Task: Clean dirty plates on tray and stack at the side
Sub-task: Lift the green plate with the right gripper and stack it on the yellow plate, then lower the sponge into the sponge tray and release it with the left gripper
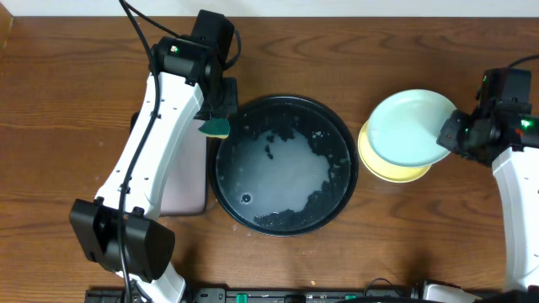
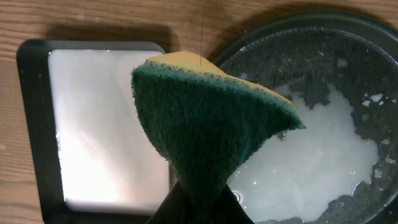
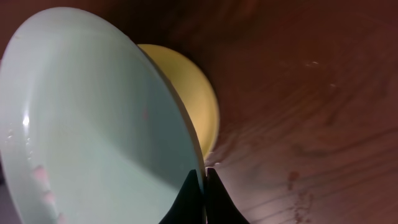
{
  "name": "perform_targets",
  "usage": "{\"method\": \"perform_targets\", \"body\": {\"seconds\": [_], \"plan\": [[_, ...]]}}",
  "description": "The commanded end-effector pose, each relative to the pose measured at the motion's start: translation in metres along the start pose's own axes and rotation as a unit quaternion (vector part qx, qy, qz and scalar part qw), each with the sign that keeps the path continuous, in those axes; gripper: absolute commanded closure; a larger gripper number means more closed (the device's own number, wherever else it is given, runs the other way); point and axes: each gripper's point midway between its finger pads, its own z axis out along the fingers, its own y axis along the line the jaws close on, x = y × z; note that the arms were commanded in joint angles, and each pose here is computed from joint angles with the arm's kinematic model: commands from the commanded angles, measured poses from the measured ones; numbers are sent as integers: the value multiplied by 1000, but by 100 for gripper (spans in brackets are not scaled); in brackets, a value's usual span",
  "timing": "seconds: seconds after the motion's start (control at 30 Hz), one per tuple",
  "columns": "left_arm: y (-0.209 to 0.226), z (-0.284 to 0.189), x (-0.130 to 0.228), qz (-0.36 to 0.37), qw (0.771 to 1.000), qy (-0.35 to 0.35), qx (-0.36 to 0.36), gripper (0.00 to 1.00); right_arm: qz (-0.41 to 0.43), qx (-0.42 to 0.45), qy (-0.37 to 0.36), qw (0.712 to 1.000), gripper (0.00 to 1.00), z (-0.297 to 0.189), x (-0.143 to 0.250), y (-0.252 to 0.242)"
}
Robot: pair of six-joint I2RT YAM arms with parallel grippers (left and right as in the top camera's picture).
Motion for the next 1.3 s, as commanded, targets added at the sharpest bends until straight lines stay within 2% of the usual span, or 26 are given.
{"method": "perform_targets", "body": {"seconds": [0.0,0.33,0.37,0.53,0.73,0.93,0.97,1.27], "plan": [[2,-4,-3,5,1000,-6,-1,92,3,35,15,999,99,22,7,-14],[2,-4,-4,6,1000,-7,-1,92,-4,48,65,997,97,82,26,-14],[2,-4,-4,6,1000,-7,-2,92,-4,45,71,996,92,85,28,-13],[12,-3,0,8,1000,4,-7,92,-41,-6,87,995,48,85,33,6],[40,-2,10,-5,999,37,-24,92,-68,-45,57,995,38,54,20,28],[78,17,20,-48,996,69,-40,92,-92,-78,-6,993,4,8,4,50],[84,23,22,-55,995,74,-42,92,-96,-82,-13,992,1,2,4,53],[114,94,53,-98,988,104,-51,92,-118,-95,-18,988,1,-13,14,64]]}}
